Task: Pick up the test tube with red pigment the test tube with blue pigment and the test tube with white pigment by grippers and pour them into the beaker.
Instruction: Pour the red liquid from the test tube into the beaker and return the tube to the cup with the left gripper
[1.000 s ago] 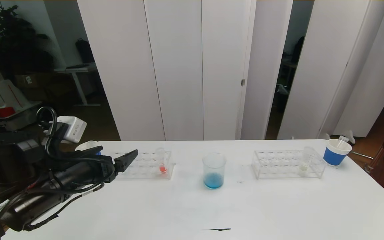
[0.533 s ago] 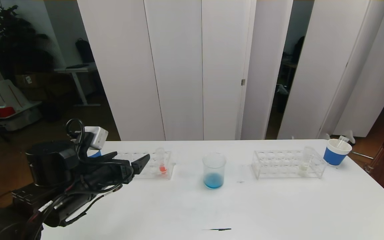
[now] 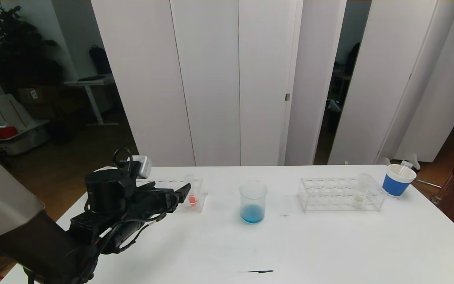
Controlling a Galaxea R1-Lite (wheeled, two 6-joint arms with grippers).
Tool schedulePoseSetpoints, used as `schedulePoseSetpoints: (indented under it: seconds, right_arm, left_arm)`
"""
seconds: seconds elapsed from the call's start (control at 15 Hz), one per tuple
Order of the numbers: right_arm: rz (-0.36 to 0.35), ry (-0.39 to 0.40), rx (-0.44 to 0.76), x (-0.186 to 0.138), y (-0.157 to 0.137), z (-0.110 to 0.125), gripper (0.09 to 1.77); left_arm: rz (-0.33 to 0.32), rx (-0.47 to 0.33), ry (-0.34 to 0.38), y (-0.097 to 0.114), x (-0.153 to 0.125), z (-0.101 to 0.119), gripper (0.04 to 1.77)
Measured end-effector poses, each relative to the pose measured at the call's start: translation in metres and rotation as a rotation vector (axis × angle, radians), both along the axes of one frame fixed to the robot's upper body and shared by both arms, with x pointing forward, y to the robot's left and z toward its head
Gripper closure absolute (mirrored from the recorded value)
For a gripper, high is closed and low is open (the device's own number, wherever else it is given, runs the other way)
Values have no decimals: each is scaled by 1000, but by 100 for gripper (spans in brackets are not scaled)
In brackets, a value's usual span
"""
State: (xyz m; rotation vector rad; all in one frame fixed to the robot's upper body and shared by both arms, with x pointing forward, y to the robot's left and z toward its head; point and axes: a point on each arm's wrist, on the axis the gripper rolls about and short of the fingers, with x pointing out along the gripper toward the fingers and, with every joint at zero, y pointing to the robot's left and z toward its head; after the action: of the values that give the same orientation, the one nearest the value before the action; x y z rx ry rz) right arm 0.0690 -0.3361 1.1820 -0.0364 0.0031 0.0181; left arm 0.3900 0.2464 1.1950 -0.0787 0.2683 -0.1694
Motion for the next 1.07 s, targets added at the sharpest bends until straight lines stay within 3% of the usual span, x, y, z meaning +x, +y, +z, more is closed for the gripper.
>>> schedulePoseSetpoints:
  seconds: [0.27, 0.53, 1.07]
  right_arm:
    - [0, 0, 0, 0, 0, 0, 11]
    - [0, 0, 0, 0, 0, 0, 11]
    - [0, 0, 0, 0, 0, 0, 11]
  left_arm:
    - [23, -30, 21, -4, 15, -13, 6]
    - [85, -32, 36, -11, 28, -26, 6]
    - [133, -59, 4, -37, 48, -35, 6]
